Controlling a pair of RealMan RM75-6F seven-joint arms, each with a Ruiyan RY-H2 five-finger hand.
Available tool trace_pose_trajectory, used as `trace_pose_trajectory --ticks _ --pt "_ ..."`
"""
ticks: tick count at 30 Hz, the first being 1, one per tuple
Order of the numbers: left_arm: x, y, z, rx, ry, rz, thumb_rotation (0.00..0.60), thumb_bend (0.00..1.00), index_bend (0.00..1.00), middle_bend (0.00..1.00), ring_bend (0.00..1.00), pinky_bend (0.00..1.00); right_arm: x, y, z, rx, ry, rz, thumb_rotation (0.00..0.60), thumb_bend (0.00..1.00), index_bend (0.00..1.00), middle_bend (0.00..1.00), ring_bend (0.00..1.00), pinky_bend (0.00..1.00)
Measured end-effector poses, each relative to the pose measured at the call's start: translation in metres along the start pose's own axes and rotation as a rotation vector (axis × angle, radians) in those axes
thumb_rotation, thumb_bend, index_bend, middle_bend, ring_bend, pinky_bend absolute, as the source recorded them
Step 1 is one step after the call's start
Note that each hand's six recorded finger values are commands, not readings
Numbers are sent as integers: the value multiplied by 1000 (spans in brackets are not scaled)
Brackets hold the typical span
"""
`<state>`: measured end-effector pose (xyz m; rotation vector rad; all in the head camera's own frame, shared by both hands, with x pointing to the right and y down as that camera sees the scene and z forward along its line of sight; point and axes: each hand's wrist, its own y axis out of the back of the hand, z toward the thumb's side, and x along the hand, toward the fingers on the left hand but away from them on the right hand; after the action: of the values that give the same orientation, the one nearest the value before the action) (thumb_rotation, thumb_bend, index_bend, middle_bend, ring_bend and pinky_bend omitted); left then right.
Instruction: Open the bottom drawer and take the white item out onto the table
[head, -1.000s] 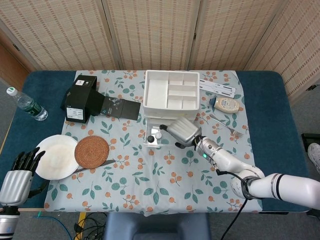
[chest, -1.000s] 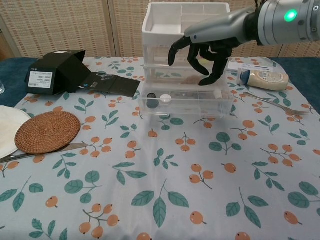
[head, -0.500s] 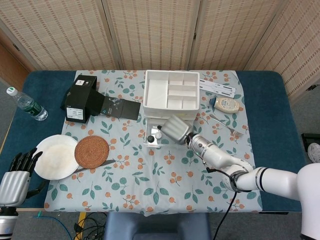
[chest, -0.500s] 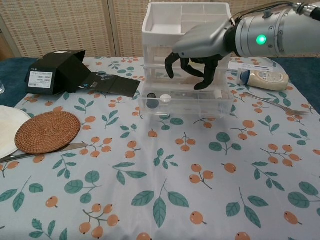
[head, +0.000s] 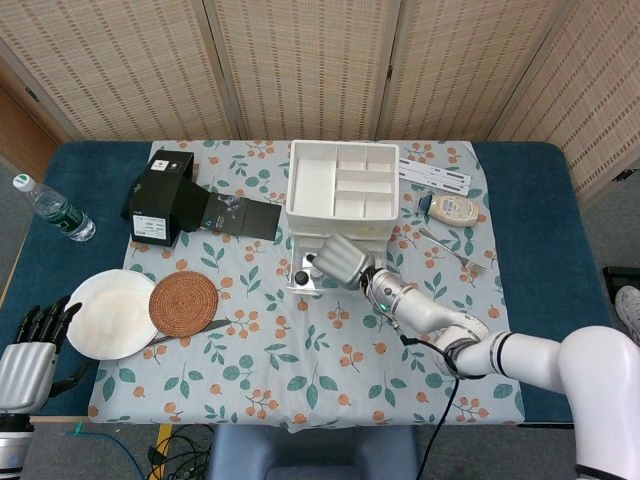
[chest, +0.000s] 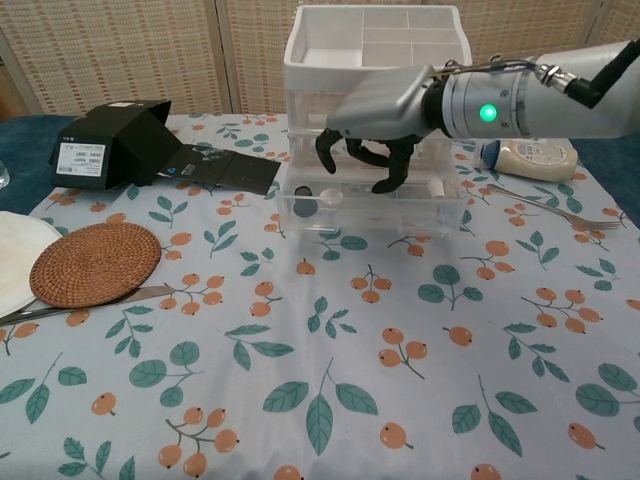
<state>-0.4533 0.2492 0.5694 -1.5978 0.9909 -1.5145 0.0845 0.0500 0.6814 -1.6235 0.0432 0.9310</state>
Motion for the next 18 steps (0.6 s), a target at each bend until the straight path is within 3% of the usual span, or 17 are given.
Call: trace_pose_trajectory --ticks 18 --pt "0 2 1 4 3 1 600 255 98 72 101 63 -17 -12 6 -41 6 -24 600 332 323 757 961 1000"
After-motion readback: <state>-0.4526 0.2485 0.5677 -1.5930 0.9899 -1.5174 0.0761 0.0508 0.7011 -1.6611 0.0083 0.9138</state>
